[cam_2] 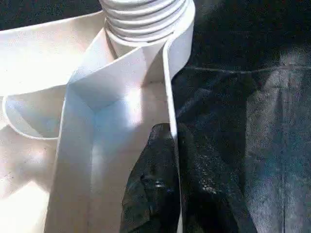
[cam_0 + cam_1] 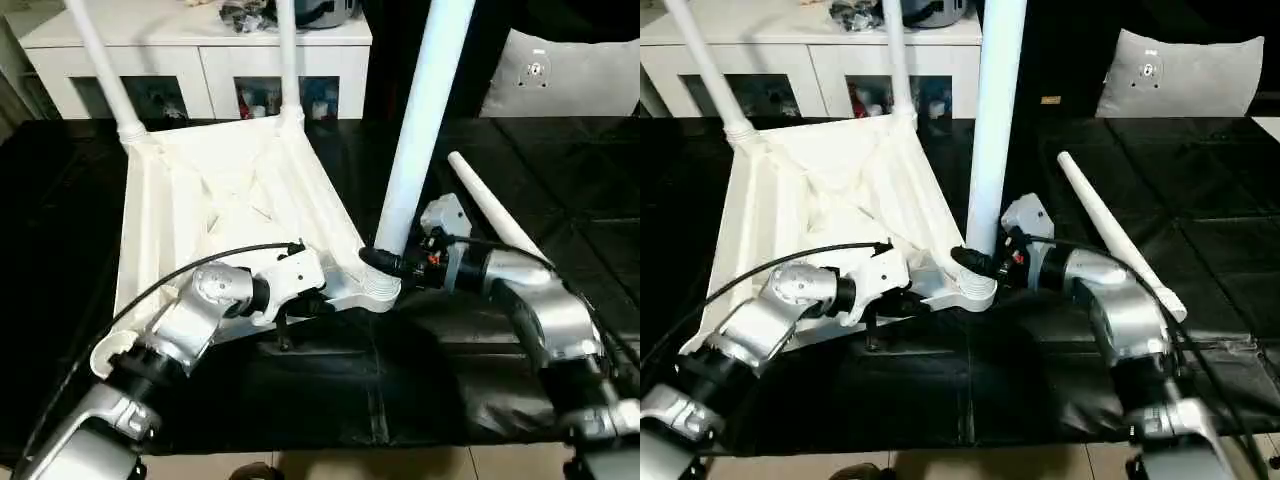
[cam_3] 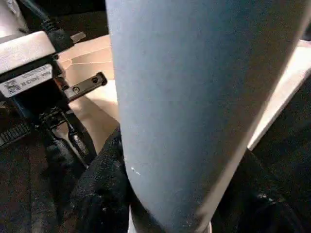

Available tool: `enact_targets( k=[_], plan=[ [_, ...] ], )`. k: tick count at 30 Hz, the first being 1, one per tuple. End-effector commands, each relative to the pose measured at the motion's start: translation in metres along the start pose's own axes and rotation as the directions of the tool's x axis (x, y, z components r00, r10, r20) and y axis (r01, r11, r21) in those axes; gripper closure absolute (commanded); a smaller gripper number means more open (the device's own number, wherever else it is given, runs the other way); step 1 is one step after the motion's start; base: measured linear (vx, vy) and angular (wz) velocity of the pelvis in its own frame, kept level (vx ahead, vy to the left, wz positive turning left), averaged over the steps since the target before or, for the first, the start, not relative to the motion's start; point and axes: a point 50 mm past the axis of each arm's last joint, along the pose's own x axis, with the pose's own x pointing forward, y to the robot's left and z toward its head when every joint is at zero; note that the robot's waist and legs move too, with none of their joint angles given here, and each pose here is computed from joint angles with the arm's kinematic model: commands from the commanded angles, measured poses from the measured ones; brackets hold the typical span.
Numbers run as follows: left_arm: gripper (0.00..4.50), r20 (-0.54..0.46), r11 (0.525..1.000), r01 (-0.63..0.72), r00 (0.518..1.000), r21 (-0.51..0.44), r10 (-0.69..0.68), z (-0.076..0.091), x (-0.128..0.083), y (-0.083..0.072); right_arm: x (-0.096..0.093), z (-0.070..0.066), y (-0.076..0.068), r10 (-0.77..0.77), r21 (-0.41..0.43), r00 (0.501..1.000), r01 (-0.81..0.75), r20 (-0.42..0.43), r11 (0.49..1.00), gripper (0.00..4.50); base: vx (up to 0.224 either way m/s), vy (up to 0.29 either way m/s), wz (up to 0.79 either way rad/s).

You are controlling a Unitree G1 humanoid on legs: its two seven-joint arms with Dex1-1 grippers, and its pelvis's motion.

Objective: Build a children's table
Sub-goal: Insert table leg to table base, then rotate leg to tighten

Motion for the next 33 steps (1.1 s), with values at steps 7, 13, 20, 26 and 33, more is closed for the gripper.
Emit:
enact_targets(
  k=[7,13,20,26,33],
  plan=[
    [4.5,-0.024,0.994,0.047,0.999,0.097,-0.045,0.01,-0.006,0.01,-0.004,-0.038,0.005,0.026,0.088,0.984,-0.01,-0.177,0.996,2.65,0.0,0.0,0.0],
    [4.5,-0.018,0.997,0.045,0.999,0.063,-0.044,0.007,-0.006,0.01,-0.002,-0.043,0.009,-0.01,0.135,0.988,0.032,-0.157,0.99,2.65,0.0,0.0,0.0],
    [4.5,-0.024,0.986,-0.075,0.997,-0.146,0.072,0.007,0.007,0.008,0.009,-0.053,0.018,-0.2,0.232,0.954,0.252,-0.223,0.94,2.65,0.0,0.0,0.0],
    [4.5,-0.026,0.931,-0.197,0.98,-0.308,0.199,0.03,0.041,-0.003,0.025,-0.056,0.014,-0.435,0.299,0.848,0.518,-0.304,0.801,2.65,-0.027,0.007,-0.02],
    [4.5,-0.069,0.93,-0.251,0.968,-0.27,0.241,0.041,0.051,-0.008,0.04,-0.052,0.018,-0.494,0.293,0.796,0.594,-0.35,0.749,2.65,0.0,0.0,0.0]
  ],
)
